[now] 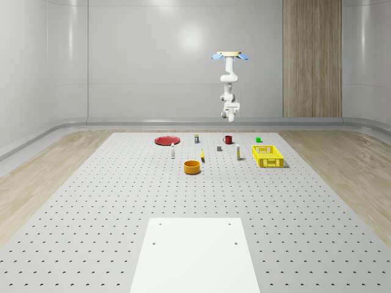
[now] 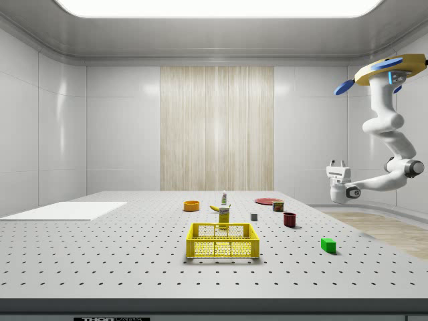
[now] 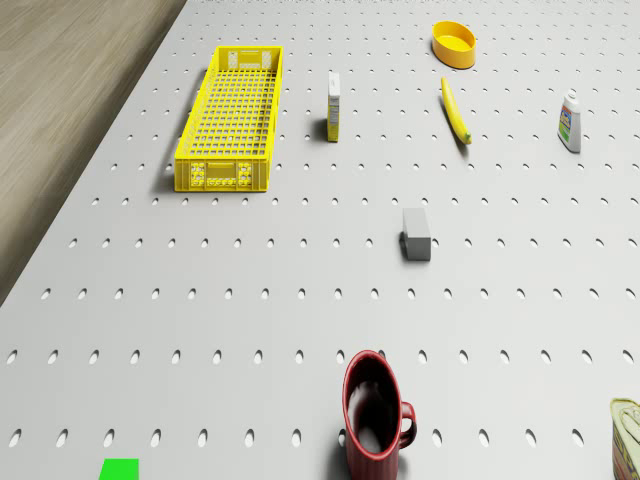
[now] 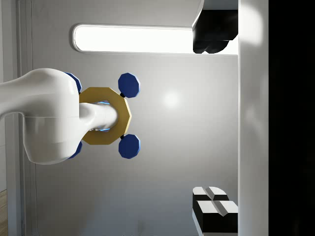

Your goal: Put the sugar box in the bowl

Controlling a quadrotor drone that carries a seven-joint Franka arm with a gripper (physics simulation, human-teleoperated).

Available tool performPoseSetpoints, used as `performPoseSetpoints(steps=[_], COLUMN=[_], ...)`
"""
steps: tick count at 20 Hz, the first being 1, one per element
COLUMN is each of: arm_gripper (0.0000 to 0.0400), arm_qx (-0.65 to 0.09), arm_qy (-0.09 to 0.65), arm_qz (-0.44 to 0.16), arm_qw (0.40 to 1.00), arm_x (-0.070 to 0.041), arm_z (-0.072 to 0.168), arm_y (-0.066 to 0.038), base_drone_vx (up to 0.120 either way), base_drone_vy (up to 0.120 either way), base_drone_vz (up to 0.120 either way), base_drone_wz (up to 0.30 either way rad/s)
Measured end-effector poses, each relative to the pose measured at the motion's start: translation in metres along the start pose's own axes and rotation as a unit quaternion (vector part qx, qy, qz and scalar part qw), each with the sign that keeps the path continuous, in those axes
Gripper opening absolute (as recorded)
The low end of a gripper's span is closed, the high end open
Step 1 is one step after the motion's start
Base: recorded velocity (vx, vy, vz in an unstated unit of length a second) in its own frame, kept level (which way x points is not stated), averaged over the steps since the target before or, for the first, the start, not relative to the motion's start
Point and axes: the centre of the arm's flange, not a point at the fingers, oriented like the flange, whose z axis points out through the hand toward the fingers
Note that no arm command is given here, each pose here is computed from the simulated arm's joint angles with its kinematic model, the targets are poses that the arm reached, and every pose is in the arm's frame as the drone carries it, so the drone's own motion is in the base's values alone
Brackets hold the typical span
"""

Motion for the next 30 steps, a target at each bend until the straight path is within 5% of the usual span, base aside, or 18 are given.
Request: performPoseSetpoints(steps=[12,20,25,27,30], arm_gripper=[0.04,0.04,0.04,0.04,0.04], arm_qx=[-0.053,-0.224,-0.443,-0.532,-0.628], arm_qy=[0.059,0.233,0.451,0.538,0.631], arm_qz=[-0.001,-0.005,-0.01,-0.011,-0.013], arm_qw=[0.997,0.946,0.775,0.654,0.455], arm_x=[-0.012,-0.044,-0.07,-0.071,-0.058], arm_z=[0.001,0.021,0.08,0.115,0.158], arm_y=[-0.01,-0.042,-0.067,-0.067,-0.054], base_drone_vx=[0.12,0.12,0.12,0.12,0.12], base_drone_vy=[0.0,0.0,0.0,0.0,0.0], base_drone_vz=[0.0,-0.03,-0.12,-0.12,-0.12], base_drone_wz=[0.0,0.0,0.0,0.0,0.0])
